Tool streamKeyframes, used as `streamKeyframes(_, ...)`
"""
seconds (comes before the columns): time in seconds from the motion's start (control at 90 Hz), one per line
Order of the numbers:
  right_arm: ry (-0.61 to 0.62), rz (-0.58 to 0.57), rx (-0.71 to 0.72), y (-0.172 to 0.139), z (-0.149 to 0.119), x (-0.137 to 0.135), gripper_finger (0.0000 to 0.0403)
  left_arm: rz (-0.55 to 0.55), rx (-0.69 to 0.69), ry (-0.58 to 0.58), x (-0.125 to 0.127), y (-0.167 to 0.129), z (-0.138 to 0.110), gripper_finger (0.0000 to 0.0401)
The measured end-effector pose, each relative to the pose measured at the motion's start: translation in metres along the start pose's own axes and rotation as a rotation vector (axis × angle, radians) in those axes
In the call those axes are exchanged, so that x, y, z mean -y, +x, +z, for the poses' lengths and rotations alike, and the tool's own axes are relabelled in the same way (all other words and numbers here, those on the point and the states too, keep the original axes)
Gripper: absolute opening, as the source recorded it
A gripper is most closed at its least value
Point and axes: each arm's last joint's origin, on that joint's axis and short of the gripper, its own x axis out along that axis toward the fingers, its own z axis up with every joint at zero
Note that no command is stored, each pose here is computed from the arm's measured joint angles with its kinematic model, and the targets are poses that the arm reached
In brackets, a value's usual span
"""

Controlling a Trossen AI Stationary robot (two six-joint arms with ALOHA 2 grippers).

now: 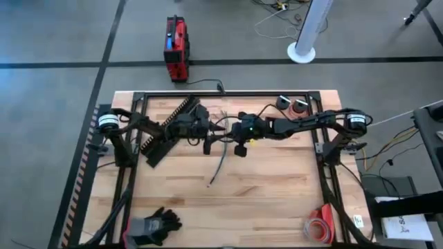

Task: Ziptie cables
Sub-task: Wrap the cable wires together using a black zip tie

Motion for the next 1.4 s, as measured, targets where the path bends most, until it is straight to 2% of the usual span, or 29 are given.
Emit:
streamKeyframes(0.733,-0.017,-0.011,0.013,0.0043,-0.0008,0.001,0.0001,0.001,-0.064,-0.026,-0.001,0.0062,-0.0099,0.0092)
streamKeyframes(0.856,-0.017,-0.012,0.013,0.0043,-0.0008,0.001,0.0001,0.001,-0.065,-0.019,-0.001,0.0062,-0.01,0.0071)
streamKeyframes(1.044,-0.015,-0.013,0.012,0.0043,-0.001,0.0018,0.0001,-0.001,-0.066,-0.02,-0.0009,0.0062,-0.0102,0.0009)
streamKeyframes(1.4,-0.006,-0.013,0.012,0.0043,-0.0009,0.0018,0.0002,-0.002,-0.067,-0.02,-0.0007,0.0058,-0.0093,0.0001)
